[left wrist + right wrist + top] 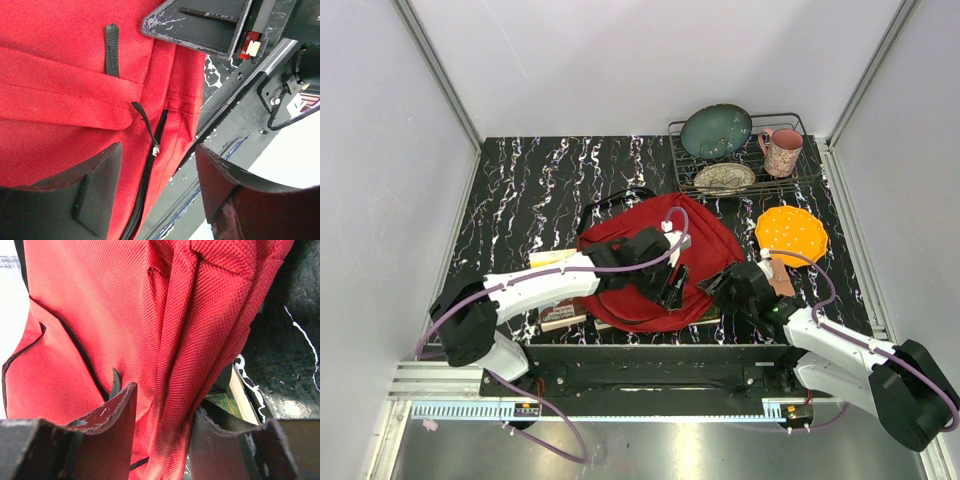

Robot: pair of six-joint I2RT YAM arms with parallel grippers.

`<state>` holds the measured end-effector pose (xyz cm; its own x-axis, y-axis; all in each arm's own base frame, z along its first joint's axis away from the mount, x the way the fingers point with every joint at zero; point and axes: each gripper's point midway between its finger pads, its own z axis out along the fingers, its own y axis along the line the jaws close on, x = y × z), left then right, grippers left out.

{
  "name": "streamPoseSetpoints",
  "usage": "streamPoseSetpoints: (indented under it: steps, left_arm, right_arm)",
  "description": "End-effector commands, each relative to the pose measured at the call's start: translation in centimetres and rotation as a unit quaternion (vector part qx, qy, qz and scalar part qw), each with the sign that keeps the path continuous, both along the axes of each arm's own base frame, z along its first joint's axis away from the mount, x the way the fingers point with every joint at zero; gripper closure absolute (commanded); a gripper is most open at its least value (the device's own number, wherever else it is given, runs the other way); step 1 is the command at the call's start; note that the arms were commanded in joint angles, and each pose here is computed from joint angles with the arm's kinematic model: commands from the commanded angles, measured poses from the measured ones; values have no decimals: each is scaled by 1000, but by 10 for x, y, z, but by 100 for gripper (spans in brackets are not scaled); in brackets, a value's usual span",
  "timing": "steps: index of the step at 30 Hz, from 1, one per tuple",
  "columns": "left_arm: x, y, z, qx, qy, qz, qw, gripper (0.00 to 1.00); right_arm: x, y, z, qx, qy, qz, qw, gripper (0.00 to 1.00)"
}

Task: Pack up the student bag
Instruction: Unzip the student bag at the center of the board.

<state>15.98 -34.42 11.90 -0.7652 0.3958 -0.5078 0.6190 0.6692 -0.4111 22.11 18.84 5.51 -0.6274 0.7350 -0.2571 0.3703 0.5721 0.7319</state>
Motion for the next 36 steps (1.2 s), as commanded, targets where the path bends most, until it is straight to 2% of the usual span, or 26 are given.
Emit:
streamPoseSetpoints:
  steps: [1,12,20,28,31,36]
  left_arm:
    - [1,-23,10,-33,-2,-20,999,38]
    - [3,-24,-16,0,9,-3,1000,47]
    - [6,-28,-26,10,13,3,1000,59]
    - [10,-25,-36,32,3,23,999,63]
    - [12,-26,-40,38,2,24,999,70]
    - [13,-24,-43,43,0,25,999,95]
  right_arm:
    - [7,-2,7,2,-11,-18,1000,54]
    - [4,-4,4,-6,-3,-19,1000,54]
    - [3,-5,4,-7,-2,-19,1000,55]
    - [3,-6,7,-8,-6,-17,1000,56]
    - [3,-6,7,-10,-6,-17,1000,56]
    - [3,-7,7,-11,-6,-19,1000,58]
